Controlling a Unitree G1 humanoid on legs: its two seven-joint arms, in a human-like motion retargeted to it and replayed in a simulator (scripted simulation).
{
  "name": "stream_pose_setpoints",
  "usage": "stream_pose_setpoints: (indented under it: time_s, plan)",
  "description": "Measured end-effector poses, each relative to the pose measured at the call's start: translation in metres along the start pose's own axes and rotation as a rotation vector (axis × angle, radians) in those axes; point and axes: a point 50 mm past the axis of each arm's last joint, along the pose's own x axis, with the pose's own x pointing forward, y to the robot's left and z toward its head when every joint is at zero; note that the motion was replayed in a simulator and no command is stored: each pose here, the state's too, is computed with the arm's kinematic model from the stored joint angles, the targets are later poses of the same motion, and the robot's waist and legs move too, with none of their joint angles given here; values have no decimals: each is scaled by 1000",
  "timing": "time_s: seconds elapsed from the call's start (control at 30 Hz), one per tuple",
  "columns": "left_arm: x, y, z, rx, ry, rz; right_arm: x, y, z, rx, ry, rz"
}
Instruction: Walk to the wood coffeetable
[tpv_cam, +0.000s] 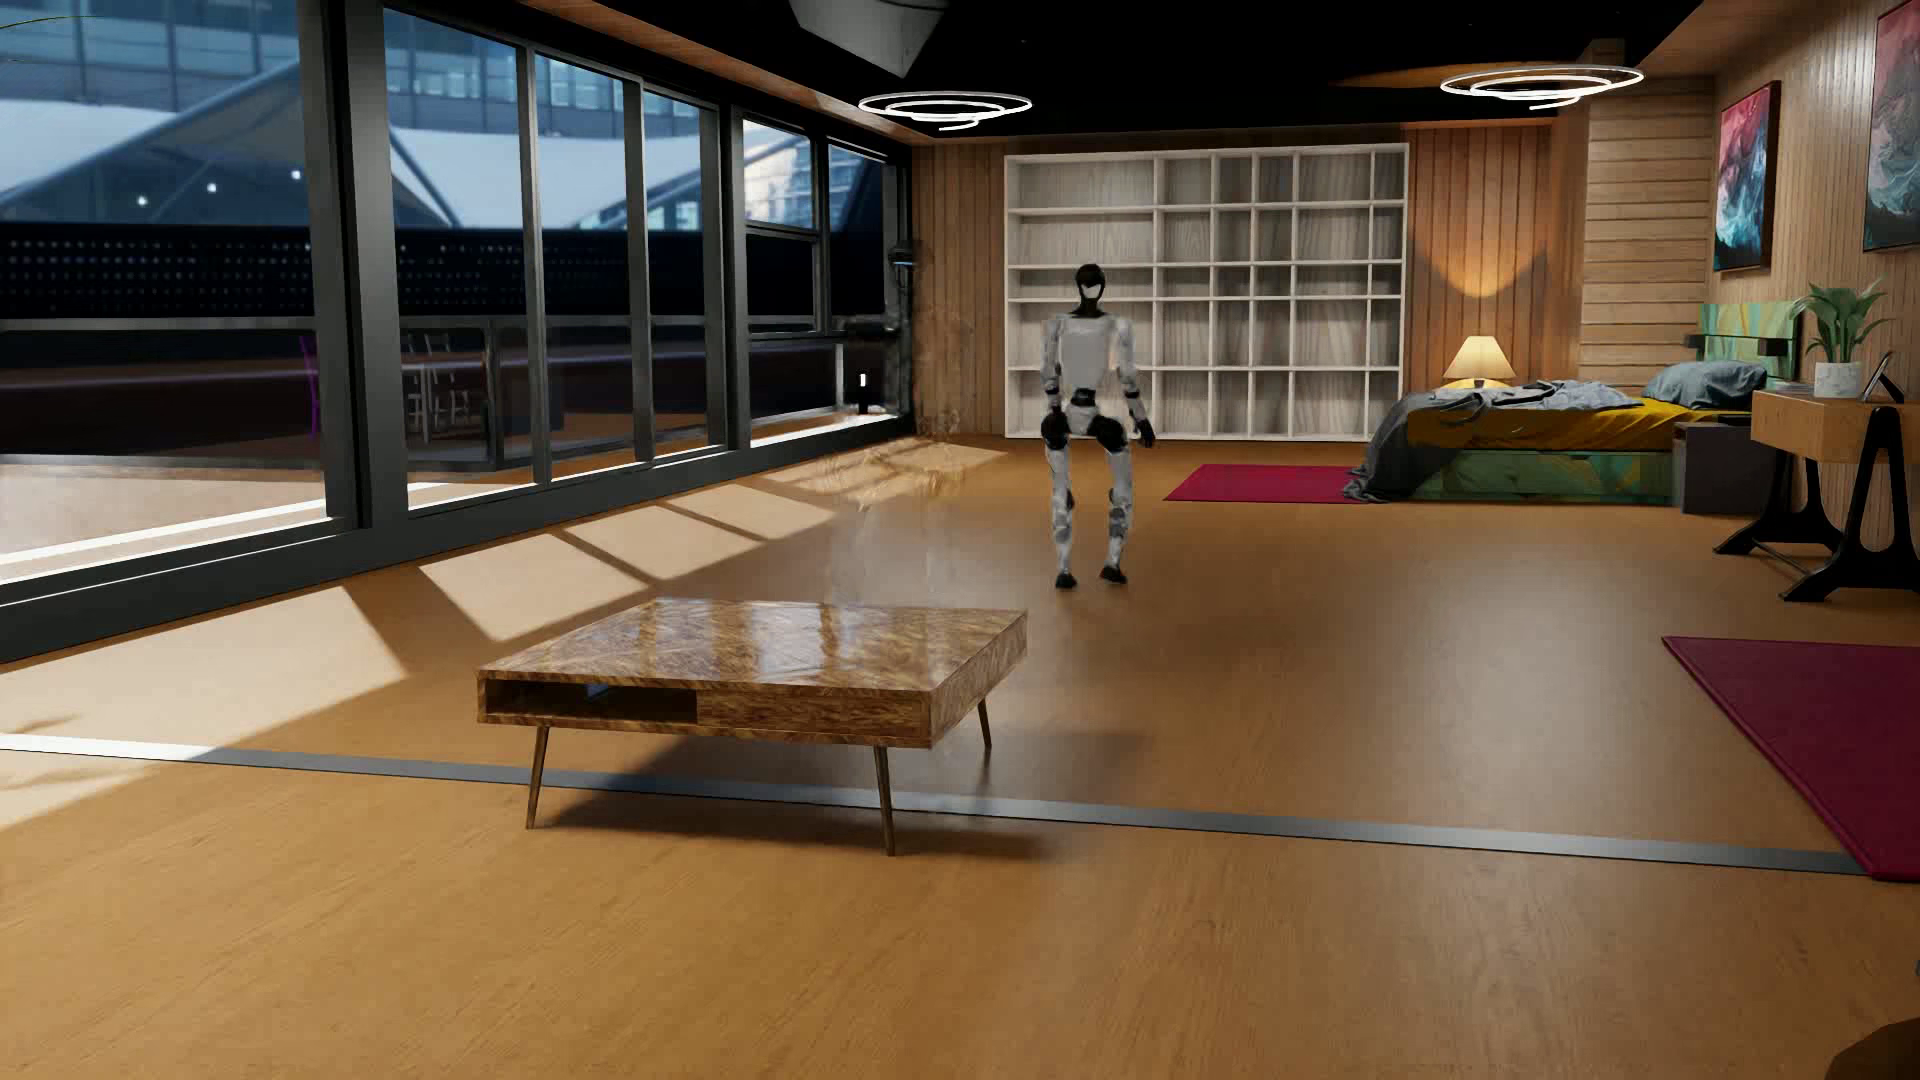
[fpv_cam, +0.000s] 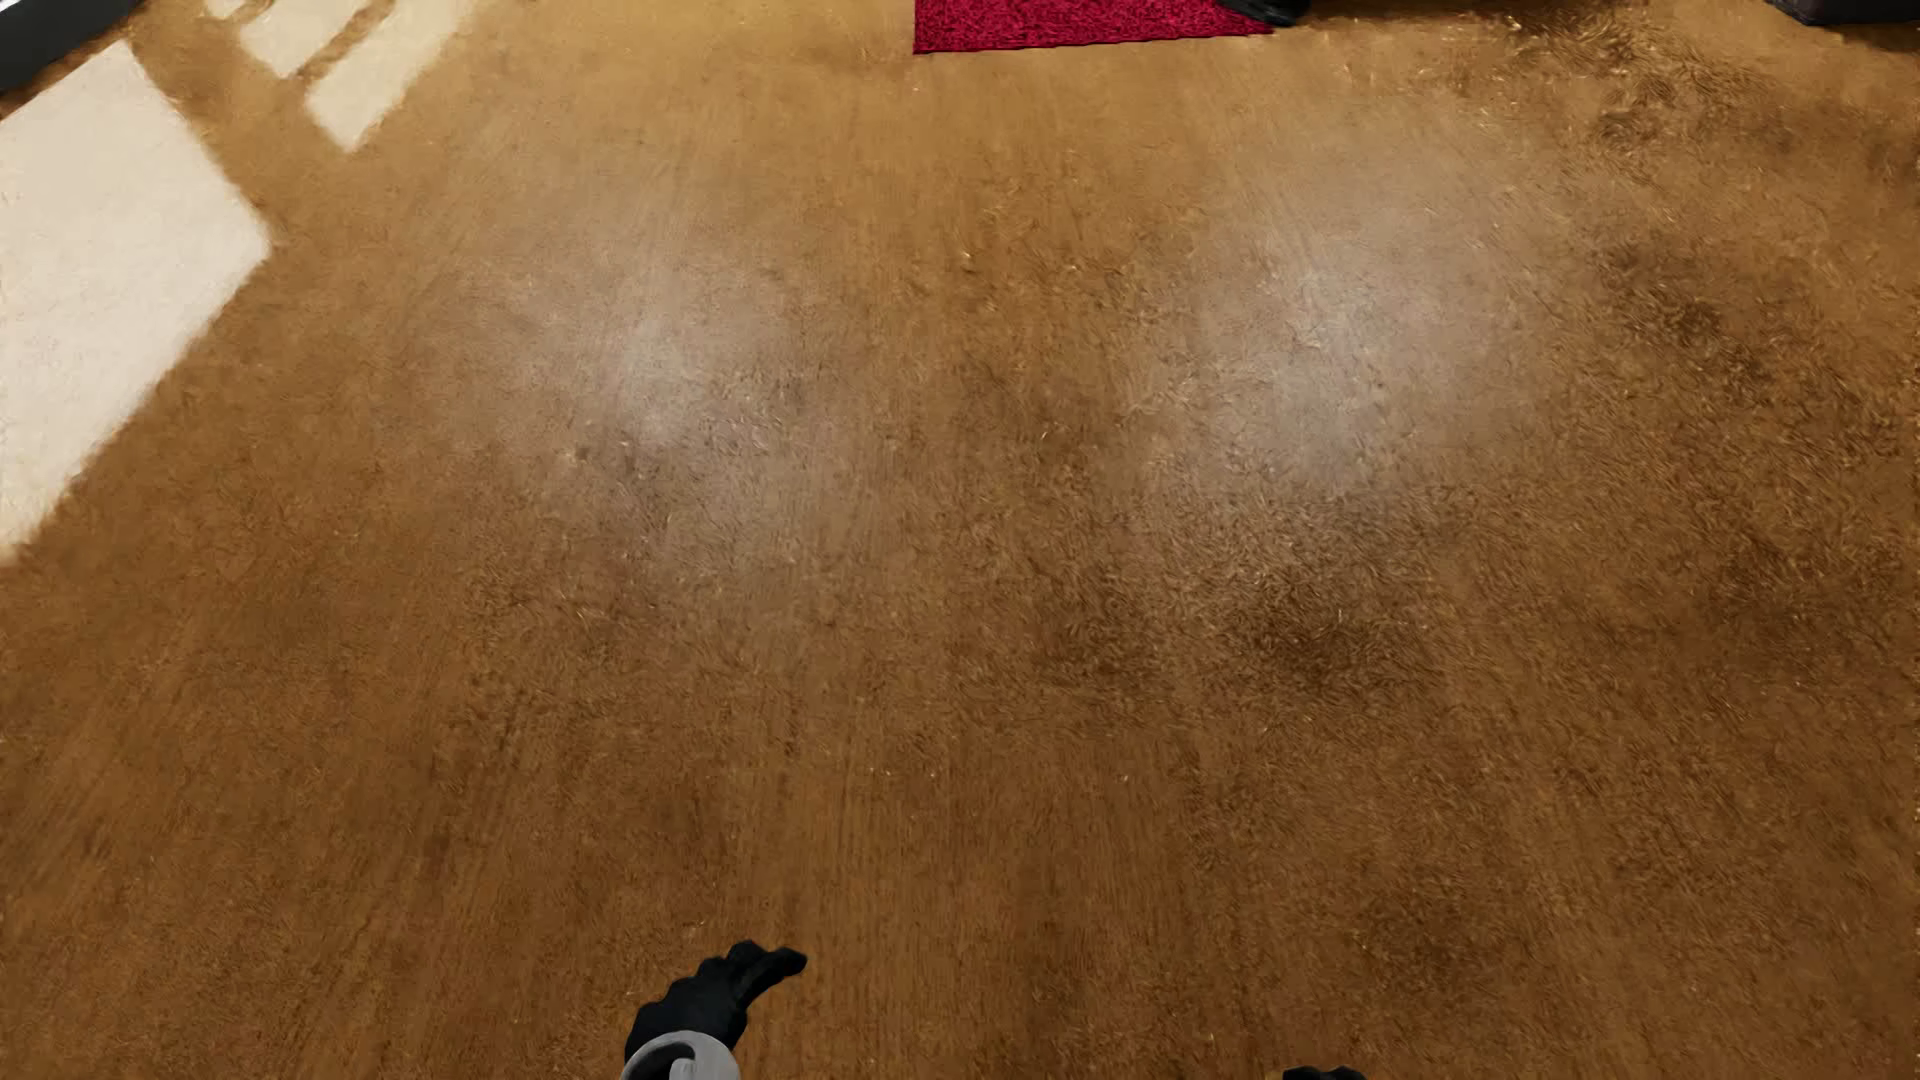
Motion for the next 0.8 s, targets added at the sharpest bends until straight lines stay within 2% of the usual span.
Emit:
stream_pose_setpoints:
  time_s: [0.13,0.27,0.37,0.43,0.53,0.6,0.67,0.8]
  plan:
    - [6,19,40,64,-194,28,3,1,6,42,17,6]
    - [-1,7,55,70,-260,-14,-3,18,0,43,61,70]
    - [-10,-22,27,86,-135,-97,-9,39,-10,17,121,154]
    - [-18,-42,2,150,-46,-183,-12,48,-13,-11,135,205]
    - [-22,-41,-33,294,-25,-257,-7,48,8,-35,56,207]
    - [-22,-27,-58,254,44,-241,-3,44,20,-51,-9,171]
    - [-22,-18,-72,153,139,-161,2,37,30,-71,-39,123]
    - [-25,-14,-71,1,164,-67,14,9,59,-92,-155,44]
